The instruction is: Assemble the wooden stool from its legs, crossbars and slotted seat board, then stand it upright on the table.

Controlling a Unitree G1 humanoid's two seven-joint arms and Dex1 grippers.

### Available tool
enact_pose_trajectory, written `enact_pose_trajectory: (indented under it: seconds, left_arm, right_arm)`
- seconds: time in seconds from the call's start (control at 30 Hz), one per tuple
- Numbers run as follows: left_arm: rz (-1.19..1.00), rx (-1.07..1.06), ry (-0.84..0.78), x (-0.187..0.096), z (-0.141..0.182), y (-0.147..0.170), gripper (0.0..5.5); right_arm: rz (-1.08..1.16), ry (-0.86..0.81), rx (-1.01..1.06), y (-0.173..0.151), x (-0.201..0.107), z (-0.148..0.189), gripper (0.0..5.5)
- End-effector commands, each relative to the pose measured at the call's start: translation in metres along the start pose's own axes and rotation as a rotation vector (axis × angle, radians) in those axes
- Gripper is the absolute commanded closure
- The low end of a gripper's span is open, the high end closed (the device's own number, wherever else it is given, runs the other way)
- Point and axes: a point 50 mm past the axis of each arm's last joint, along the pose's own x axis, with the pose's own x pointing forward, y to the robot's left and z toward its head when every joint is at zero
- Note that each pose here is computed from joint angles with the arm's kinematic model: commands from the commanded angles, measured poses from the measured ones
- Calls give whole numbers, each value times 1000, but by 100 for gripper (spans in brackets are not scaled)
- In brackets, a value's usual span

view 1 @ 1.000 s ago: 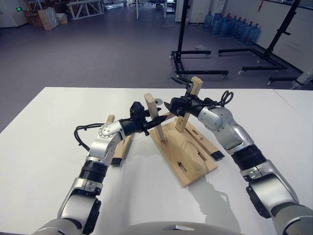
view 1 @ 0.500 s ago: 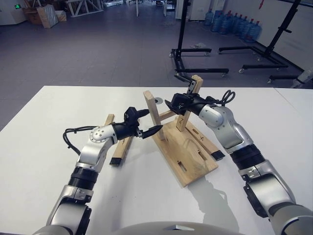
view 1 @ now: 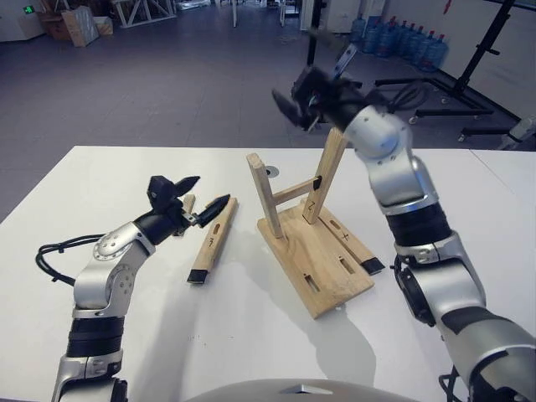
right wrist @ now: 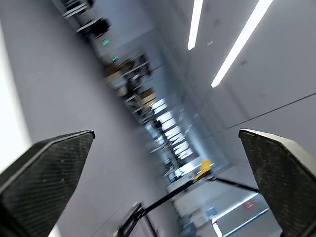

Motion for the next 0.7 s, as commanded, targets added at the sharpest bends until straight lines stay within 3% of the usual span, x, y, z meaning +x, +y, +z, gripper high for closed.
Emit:
enact_pose_trajectory:
  seconds: [0.03,0.13,0.23,0.37,0.5,0.7]
  left_arm:
    - [383,-55,136,-22,3,28,19]
    - [462,-17,263,-22,-4,30,19]
    - [430,31,335,-9,-20,29,19]
    - [410,107,398,3,-43,38,19]
    - [441,95,431,7,-64,55,19]
    - [362,23,407,25,-79,47,19]
  right_arm:
    - [-207,46,176,-75,-24,-3,10]
    - [-354,161,405,-112,-75,-30,10]
    - [-456,241,594,-117,-111,-53,10]
    - [-519,265,800,-102,-117,-69,10]
    - [-481,301,861,-79,-113,-76,10]
    - [-477,324,869,-70,-113,-80,10]
